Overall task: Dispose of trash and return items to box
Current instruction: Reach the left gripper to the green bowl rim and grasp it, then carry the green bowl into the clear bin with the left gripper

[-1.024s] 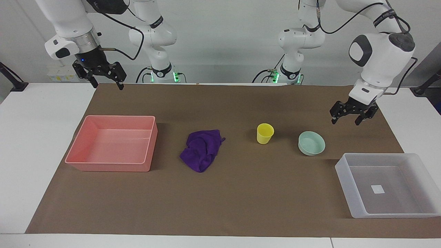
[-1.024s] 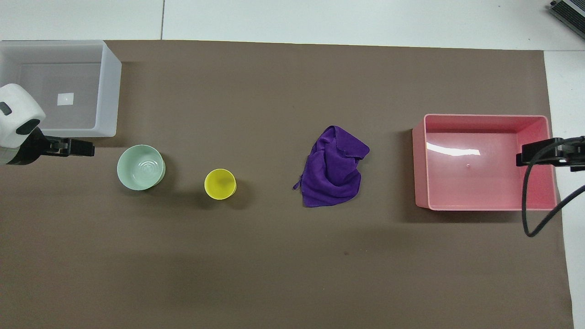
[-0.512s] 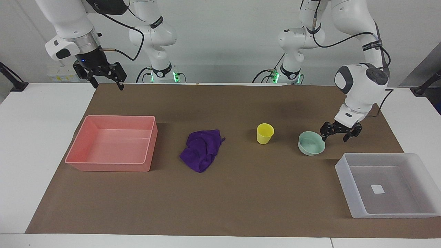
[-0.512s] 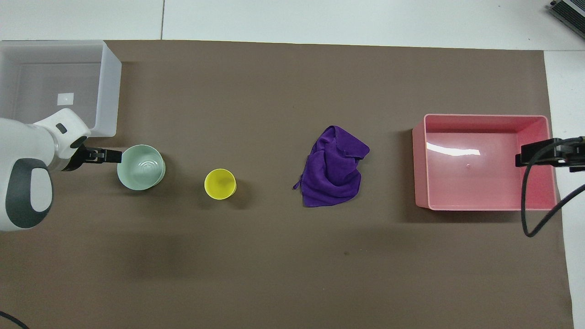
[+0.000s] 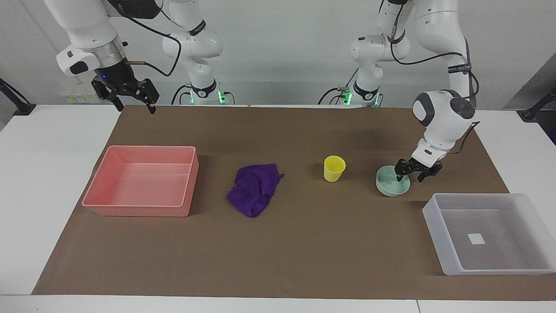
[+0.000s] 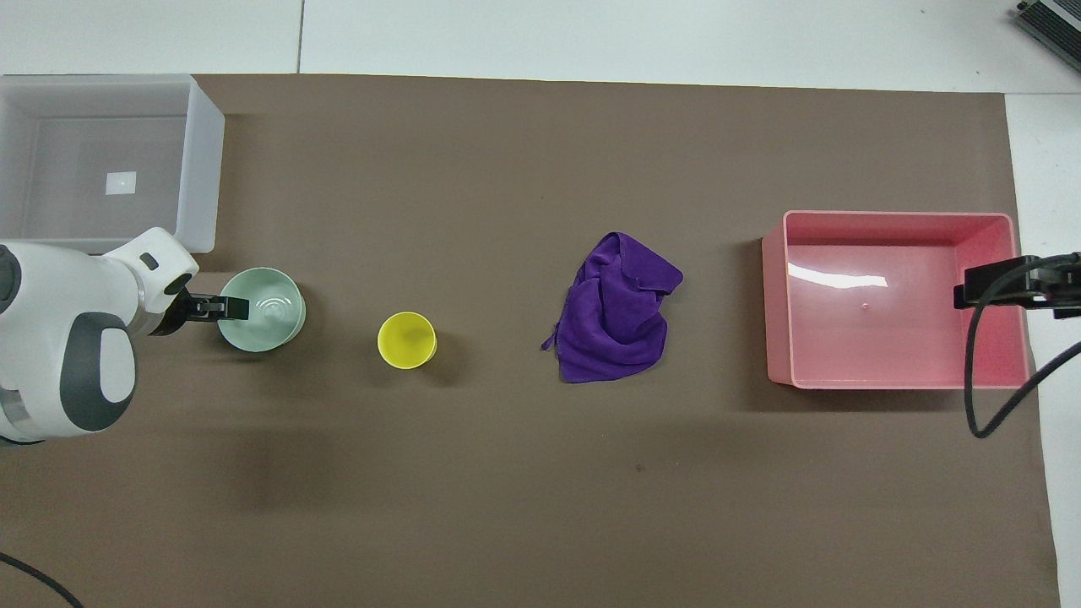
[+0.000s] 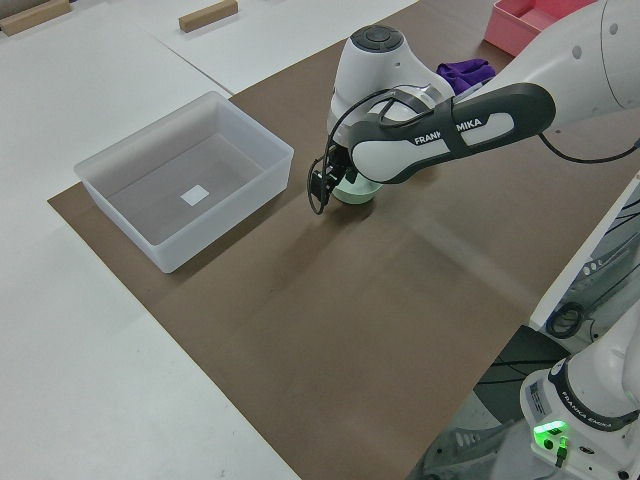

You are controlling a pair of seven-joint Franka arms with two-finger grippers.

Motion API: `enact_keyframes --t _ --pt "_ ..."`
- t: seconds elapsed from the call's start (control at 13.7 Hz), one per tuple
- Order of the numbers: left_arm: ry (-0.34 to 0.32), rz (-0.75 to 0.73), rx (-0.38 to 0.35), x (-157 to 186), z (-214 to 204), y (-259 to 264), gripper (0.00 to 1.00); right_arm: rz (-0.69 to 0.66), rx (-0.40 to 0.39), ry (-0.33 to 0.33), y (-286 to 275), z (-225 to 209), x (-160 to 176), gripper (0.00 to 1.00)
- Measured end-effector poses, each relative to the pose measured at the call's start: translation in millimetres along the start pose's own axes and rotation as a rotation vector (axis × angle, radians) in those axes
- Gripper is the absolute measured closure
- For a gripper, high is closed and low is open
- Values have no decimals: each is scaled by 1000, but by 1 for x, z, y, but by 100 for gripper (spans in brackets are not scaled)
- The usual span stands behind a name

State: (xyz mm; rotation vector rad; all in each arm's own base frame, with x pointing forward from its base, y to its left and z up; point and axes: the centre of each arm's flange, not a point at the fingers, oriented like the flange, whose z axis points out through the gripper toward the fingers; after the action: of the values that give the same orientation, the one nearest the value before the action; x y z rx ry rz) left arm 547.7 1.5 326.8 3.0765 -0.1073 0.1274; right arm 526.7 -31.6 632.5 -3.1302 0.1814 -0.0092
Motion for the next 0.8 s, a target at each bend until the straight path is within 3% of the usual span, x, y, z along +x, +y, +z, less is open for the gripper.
enact_keyframes --t 0.15,0.29,0.51,0.8 --pt "-5 -1 -3 -1 2 1 52 0 0 0 0 0 0 0" --pt "-5 -2 -4 -1 2 1 57 0 0 0 0 0 0 0" --pt "6 -5 -7 2 -3 1 95 0 0 0 0 0 0 0" --pt "37 -15 -13 25 -57 -6 96 2 0 0 1 0 0 0"
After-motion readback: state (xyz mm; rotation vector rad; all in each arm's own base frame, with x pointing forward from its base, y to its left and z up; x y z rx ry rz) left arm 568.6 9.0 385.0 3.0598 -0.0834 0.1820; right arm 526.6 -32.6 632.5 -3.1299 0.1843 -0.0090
